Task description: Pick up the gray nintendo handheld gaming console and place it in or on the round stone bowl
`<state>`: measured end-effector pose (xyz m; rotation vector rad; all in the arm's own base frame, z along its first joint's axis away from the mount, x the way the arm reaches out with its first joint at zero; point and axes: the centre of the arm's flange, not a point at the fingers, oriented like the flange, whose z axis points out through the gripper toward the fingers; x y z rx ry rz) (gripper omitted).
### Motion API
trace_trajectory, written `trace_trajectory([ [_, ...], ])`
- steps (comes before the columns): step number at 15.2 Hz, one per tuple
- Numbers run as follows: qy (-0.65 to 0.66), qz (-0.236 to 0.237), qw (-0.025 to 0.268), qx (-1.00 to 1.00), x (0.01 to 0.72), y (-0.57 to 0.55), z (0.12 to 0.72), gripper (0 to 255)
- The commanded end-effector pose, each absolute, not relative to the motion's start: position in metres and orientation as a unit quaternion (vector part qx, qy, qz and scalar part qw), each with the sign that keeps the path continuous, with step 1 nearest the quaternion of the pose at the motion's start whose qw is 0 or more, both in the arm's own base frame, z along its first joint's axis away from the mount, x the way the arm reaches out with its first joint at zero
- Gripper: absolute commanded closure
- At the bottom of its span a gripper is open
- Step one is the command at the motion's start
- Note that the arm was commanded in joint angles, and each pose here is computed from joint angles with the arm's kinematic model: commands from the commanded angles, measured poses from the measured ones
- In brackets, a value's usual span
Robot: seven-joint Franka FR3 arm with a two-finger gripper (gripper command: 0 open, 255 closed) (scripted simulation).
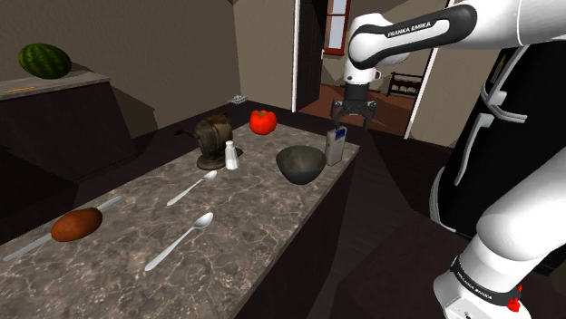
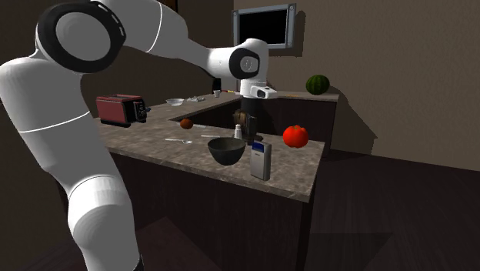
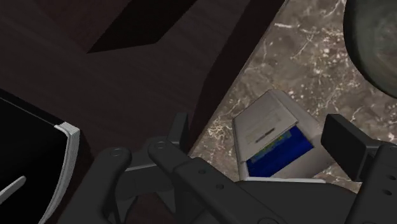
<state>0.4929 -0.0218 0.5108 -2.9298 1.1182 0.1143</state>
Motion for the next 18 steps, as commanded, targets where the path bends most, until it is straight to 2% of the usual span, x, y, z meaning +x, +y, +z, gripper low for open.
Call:
trace_trajectory([
  [1, 0.398, 0.032, 0.008, -0.917, 0.514, -0.038, 0.505, 0],
  [6, 0.48, 0.022, 0.022, -0.877, 0.553, -0.074, 0.492, 0],
  [13, 0.48, 0.022, 0.022, -0.877, 0.552, -0.072, 0.452, 0],
  [18, 0.48, 0.022, 0.022, -0.877, 0.552, -0.072, 0.452, 0],
])
